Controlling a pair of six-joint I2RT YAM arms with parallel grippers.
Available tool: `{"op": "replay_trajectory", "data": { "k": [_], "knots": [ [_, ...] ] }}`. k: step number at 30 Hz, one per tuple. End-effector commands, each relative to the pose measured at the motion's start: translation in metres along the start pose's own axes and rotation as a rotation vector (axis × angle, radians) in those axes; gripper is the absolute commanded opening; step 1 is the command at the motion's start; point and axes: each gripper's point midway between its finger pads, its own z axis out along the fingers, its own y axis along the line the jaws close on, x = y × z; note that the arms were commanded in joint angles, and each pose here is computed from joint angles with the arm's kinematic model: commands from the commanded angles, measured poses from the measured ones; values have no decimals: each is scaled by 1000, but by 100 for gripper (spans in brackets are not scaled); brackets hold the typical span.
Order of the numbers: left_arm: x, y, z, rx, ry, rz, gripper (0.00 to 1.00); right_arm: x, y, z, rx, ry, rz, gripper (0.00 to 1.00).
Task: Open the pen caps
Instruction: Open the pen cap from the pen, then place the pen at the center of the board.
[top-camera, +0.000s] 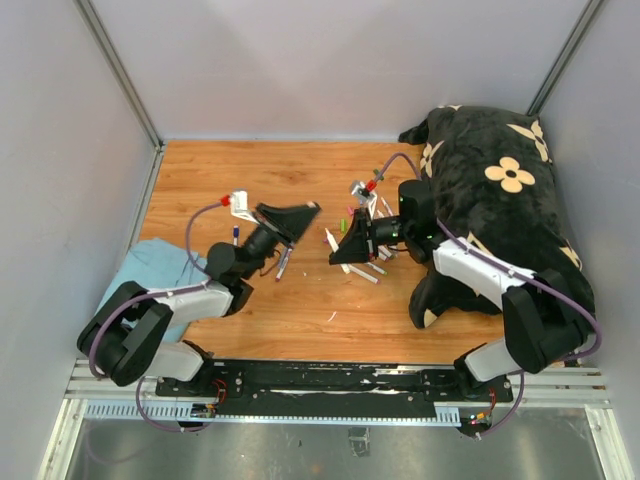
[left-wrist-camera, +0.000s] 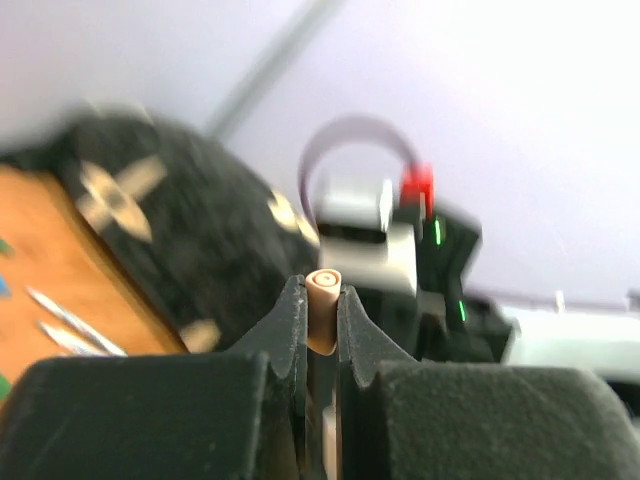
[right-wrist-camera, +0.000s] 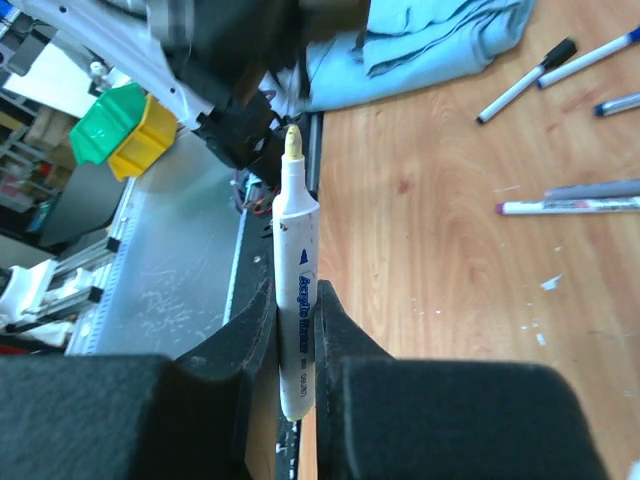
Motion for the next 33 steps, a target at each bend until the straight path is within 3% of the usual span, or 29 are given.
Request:
{"op": "replay_trajectory", "data": {
  "k": [1, 5, 10, 13, 20, 33],
  "knots": [
    [-126, -19, 0, 40, -409, 89, 0, 30, 19, 14, -124, 88, 74, 1],
    [-151, -31, -10, 65, -479, 119, 0, 36, 22, 19, -152, 109, 66, 1],
    [-149, -32, -30, 34, -453, 172, 0, 55, 2, 12, -50, 233, 16, 1],
    [-137, -27, -48, -30, -399, 201, 0, 68, -15, -7, 77, 374, -48, 1],
    [-87, 30, -103, -350, -204, 203, 0, 97, -47, -48, 323, 582, -63, 1],
    [-39, 55, -137, -442, -53, 123, 0, 135, -60, -57, 386, 775, -154, 3]
  ]
}}
